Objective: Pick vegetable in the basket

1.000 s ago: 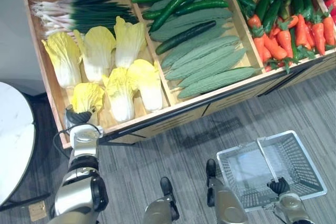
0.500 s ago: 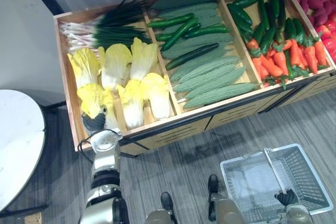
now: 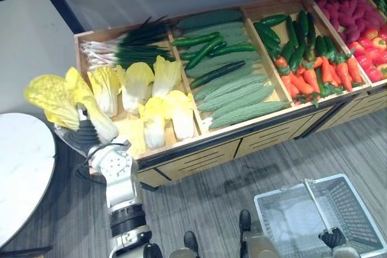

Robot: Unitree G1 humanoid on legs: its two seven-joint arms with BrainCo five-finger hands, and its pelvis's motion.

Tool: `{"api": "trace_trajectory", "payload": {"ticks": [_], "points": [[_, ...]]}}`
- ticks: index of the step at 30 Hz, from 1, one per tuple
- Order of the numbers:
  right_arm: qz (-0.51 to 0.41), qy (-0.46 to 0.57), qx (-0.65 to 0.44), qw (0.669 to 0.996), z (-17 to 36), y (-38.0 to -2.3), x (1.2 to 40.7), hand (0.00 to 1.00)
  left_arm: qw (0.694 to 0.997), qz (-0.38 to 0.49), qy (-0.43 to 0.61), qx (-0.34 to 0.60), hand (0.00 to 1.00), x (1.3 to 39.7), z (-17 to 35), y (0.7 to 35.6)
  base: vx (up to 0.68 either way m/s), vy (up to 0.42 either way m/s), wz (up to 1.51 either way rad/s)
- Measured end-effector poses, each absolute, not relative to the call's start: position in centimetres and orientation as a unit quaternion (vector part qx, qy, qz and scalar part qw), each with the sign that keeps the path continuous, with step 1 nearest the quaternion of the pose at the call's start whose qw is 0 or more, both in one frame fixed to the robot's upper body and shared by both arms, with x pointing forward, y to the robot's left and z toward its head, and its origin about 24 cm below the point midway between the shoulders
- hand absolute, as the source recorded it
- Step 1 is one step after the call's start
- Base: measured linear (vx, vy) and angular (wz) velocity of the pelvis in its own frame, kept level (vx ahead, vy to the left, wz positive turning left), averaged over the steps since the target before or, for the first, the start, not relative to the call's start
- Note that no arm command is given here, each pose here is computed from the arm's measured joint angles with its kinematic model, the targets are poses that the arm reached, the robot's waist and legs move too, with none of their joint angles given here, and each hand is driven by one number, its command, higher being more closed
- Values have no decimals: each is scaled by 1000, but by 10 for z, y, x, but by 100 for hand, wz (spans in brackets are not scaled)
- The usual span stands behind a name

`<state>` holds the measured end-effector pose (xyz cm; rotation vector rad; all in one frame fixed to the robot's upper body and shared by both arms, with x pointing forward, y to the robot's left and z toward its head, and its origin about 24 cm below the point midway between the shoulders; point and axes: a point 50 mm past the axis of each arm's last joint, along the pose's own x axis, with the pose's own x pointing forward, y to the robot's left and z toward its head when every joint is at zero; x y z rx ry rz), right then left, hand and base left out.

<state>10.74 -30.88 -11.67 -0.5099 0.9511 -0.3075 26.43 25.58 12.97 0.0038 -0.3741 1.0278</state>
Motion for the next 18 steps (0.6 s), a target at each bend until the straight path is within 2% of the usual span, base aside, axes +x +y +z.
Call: {"api": "trace_trajectory", "payload": {"ticks": [4, 8, 12, 18], "points": [[-144, 416, -266, 858, -103, -315, 122, 100, 882, 408, -235, 33, 100, 272, 150, 224, 16, -4, -18], [-86, 312, -381, 866, -56, -329, 170, 100, 914, 298, -266, 75, 100, 279, 157, 198, -24, 18, -69], [-4, 209, -483, 850, -9, -327, 211, 100, 928, 191, -292, 129, 100, 282, 160, 172, 3, 20, -73], [71, 159, -545, 820, 17, -317, 240, 100, 931, 25, -321, 172, 100, 278, 156, 130, 21, 8, -85]]}}
